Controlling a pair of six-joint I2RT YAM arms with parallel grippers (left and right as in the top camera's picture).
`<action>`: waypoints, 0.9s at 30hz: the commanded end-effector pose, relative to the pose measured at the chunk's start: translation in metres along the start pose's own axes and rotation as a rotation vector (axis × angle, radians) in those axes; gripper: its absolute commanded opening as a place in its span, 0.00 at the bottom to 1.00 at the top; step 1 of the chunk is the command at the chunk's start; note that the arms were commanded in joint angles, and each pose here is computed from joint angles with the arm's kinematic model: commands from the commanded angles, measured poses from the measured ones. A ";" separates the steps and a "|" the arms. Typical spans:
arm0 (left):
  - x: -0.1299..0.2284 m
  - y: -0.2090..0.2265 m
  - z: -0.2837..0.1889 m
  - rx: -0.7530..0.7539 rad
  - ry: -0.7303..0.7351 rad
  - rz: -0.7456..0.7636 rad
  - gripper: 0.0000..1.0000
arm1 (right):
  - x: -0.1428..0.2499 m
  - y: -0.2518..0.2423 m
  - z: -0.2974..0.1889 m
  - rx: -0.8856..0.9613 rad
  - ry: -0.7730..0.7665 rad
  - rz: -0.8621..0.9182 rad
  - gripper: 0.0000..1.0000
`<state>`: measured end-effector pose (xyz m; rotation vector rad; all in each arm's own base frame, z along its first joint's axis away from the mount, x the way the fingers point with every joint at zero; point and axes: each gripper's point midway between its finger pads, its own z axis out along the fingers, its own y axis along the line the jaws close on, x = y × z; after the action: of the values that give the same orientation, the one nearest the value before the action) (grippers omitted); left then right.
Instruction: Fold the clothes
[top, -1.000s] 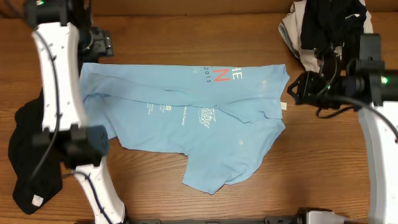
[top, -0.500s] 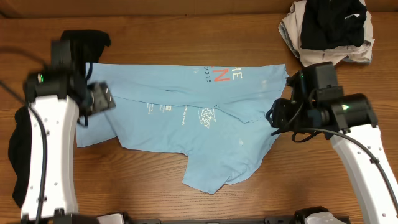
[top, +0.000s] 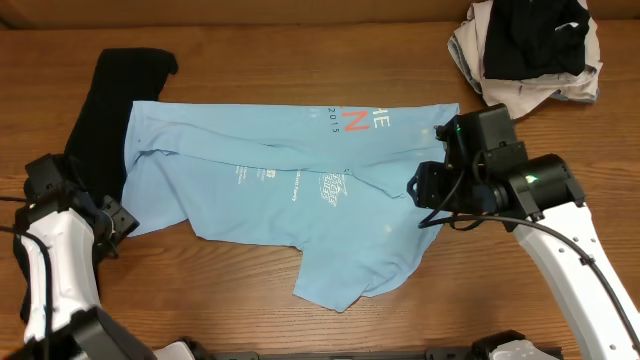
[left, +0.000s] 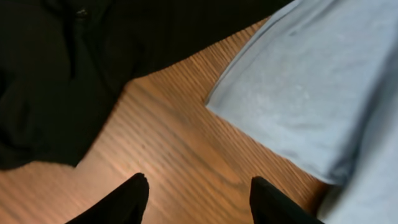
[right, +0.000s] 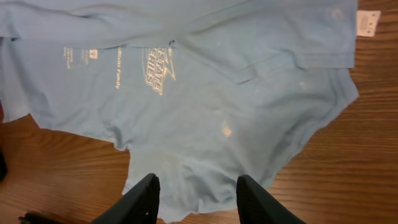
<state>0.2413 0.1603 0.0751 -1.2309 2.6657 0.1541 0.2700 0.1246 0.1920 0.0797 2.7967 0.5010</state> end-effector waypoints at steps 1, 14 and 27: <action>0.004 -0.004 0.023 0.012 0.055 0.029 0.54 | 0.000 0.009 -0.003 -0.015 -0.020 -0.006 0.44; 0.007 -0.007 0.070 -0.018 0.132 0.032 0.48 | -0.001 0.015 0.016 -0.011 0.017 -0.021 0.44; -0.006 -0.020 0.072 0.011 0.071 0.051 0.47 | 0.004 0.011 0.025 0.004 0.048 -0.014 0.44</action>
<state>0.2718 0.1740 0.0115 -1.2255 2.7121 0.1220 0.2759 0.1442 0.1791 0.0456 2.8259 0.5142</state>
